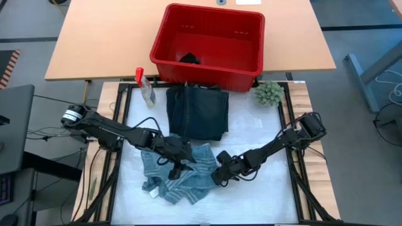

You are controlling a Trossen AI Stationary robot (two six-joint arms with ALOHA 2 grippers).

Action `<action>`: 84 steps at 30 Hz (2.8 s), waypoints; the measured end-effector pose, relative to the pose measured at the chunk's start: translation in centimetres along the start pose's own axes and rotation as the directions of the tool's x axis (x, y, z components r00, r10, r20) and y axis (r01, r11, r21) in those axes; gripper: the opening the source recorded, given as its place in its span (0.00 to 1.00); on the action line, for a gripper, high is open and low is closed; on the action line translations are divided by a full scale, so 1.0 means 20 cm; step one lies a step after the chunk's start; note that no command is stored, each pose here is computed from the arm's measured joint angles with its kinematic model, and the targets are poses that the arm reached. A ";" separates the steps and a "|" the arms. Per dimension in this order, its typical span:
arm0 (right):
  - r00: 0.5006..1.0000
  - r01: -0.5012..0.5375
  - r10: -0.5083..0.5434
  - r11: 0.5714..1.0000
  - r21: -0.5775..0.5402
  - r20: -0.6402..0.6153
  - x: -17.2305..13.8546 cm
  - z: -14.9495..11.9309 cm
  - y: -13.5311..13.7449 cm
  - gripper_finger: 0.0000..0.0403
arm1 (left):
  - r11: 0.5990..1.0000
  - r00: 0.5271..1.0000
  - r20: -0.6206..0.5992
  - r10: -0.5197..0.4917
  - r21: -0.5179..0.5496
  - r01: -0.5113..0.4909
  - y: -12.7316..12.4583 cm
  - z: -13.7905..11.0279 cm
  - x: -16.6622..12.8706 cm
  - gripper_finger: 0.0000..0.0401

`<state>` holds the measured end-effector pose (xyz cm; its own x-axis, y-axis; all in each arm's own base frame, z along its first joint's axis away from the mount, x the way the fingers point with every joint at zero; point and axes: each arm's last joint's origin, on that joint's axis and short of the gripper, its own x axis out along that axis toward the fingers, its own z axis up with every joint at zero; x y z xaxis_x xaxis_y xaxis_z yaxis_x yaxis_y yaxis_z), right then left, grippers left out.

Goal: Fold Laundry from Bin
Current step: Fold the blue long sleeve on the table

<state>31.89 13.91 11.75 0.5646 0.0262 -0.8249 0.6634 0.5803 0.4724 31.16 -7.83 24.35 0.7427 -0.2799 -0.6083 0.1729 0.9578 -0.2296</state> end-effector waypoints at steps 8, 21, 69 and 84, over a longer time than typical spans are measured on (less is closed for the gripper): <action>1.000 -0.014 0.014 0.999 -0.049 -0.006 0.00 0.00 0.01 0.12 | 0.996 0.998 -0.049 -0.050 -0.070 0.047 0.03 -0.03 0.09 0.58; 0.999 -0.027 0.023 0.997 -0.073 -0.046 0.01 0.03 0.00 0.07 | 0.985 0.985 -0.159 -0.070 -0.168 0.043 0.04 -0.09 0.10 0.58; 0.985 -0.075 0.046 0.982 -0.176 -0.165 -0.06 0.11 -0.01 0.08 | 0.794 0.782 -0.499 -0.373 -0.608 -0.009 -0.53 -0.36 -0.63 0.41; 0.985 -0.071 0.039 0.979 -0.191 -0.166 -0.06 0.12 -0.01 0.17 | 0.938 0.943 -0.286 0.169 -0.247 -0.243 -0.18 -0.25 -0.20 0.36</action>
<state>32.24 11.72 13.31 0.5004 0.1837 -0.8461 0.5158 0.7216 0.4618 24.37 -10.39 23.80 0.5445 -0.1212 -0.8300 -0.1781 0.9503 -0.2555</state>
